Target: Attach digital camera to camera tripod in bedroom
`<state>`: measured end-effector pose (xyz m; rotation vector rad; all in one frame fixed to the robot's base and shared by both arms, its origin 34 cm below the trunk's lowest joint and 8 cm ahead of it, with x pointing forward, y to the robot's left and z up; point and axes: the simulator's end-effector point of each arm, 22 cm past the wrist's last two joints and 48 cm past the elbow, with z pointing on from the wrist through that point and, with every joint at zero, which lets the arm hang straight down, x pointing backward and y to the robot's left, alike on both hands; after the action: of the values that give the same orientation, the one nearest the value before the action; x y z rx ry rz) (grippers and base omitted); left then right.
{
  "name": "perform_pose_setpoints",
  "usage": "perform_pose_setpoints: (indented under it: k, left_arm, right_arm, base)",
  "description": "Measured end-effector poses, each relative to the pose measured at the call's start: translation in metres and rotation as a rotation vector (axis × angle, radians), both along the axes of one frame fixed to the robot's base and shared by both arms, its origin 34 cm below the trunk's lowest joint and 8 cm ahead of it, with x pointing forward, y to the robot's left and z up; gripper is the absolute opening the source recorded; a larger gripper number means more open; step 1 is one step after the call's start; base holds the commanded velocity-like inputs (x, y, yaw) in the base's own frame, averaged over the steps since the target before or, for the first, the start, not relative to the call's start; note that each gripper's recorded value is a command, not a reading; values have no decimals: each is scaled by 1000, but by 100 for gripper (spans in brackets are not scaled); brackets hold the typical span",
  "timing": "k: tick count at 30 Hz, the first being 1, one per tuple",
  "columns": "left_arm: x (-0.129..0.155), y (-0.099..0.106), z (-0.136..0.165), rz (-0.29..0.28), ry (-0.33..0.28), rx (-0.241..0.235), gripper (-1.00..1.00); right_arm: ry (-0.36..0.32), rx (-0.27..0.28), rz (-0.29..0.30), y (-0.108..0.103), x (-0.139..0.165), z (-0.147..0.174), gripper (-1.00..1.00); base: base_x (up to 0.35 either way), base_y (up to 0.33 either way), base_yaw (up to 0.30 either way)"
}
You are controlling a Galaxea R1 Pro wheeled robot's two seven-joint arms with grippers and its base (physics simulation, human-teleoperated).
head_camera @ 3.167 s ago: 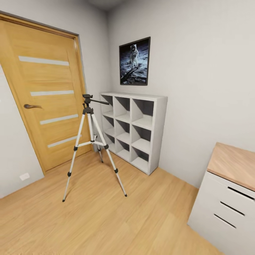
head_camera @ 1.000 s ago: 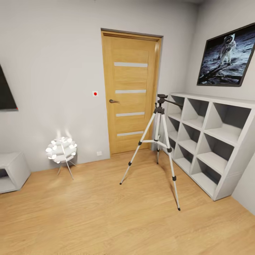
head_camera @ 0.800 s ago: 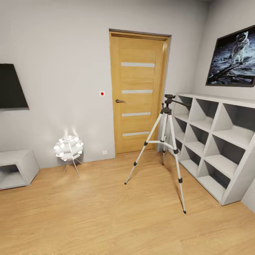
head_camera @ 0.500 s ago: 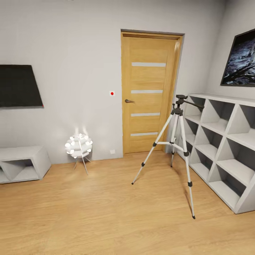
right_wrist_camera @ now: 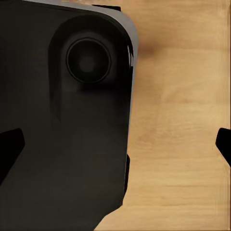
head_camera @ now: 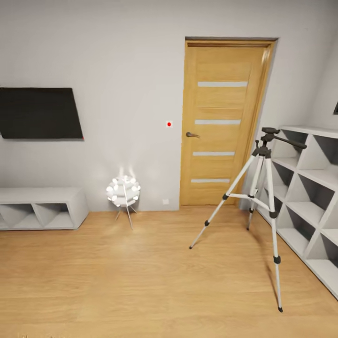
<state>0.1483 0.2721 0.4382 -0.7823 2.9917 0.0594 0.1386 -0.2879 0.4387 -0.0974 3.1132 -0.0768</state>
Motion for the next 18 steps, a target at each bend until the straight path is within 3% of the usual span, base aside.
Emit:
perform_pose_setpoints:
  k: [18]
  left_arm:
    - [0,0,0,2,0,1,100]
  right_arm:
    - [0,0,-1,0,0,0,100]
  base:
    - [247,-173,278]
